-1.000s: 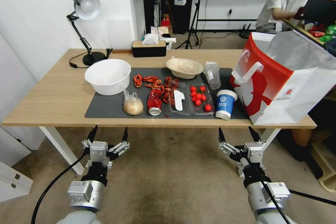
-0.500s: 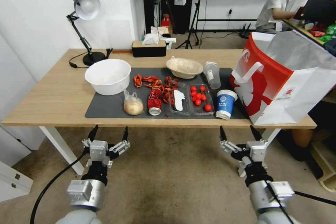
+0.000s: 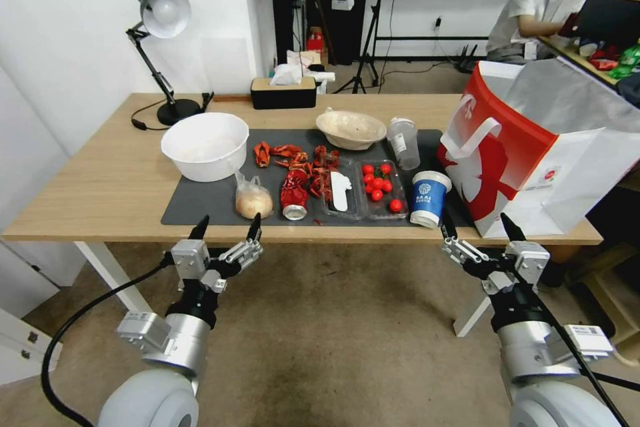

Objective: Pick up the trash from the table and place it into the takeout bag.

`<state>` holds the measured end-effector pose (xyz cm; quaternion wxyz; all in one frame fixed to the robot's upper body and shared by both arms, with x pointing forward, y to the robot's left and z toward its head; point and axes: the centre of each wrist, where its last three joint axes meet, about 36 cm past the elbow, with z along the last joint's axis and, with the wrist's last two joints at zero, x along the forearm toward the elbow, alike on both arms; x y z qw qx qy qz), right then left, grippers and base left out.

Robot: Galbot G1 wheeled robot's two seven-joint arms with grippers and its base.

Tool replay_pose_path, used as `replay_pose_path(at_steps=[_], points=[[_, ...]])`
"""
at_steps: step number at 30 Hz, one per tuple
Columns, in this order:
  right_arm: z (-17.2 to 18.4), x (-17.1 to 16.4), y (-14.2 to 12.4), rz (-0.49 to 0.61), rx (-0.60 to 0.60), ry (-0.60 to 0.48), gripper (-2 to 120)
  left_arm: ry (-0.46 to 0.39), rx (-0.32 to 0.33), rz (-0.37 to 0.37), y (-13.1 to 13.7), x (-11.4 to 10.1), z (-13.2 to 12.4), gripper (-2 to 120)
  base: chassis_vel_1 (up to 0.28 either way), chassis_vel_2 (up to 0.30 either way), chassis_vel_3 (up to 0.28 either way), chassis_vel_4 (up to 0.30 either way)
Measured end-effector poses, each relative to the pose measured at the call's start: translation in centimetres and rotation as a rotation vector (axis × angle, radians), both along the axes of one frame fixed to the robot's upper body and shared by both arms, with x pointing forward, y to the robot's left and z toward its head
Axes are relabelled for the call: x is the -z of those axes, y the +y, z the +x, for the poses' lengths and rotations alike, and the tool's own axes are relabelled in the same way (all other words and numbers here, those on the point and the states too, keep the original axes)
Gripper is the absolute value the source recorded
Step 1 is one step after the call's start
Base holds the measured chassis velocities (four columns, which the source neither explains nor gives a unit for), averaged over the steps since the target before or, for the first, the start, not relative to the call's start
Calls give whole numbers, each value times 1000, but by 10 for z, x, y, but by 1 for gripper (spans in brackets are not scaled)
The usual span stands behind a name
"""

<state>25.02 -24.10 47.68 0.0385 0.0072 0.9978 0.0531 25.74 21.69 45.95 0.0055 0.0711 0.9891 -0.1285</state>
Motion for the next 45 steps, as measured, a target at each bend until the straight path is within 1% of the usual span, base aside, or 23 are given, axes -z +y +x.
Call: replay_pose_path(at_steps=[6, 8, 10, 13, 14, 17, 21, 39, 45], points=[[17, 4, 0, 11, 37, 30, 100, -2, 0, 5, 1, 5, 2, 100, 0, 0, 0, 0], [29, 10, 0, 9, 46, 58, 100, -4, 0, 6, 1, 6, 3, 100, 0, 0, 0, 0], [31, 11, 0, 9, 48, 62, 100, -4, 0, 6, 1, 6, 3, 100, 0, 0, 0, 0], [83, 30, 5, 48, 89, 172, 100, -7, -6, 18, 3, 7, 1, 100, 0, 0, 0, 0], [83, 30, 5, 48, 89, 172, 100, -7, -6, 18, 3, 7, 1, 100, 0, 0, 0, 0], [103, 34, 11, 71, 104, 211, 100, -14, -12, 21, 4, 6, -1, 100, 0, 0, 0, 0], [115, 33, 16, 92, 111, 241, 100, -22, -19, 23, 5, 7, -3, 100, 0, 0, 0, 0], [134, 36, 20, 101, 128, 305, 100, -35, -31, 24, 4, 8, -5, 100, 0, 0, 0, 0], [144, 37, 26, 105, 130, 331, 100, -44, -36, 25, 5, 9, -4, 100, 0, 0, 0, 0]])
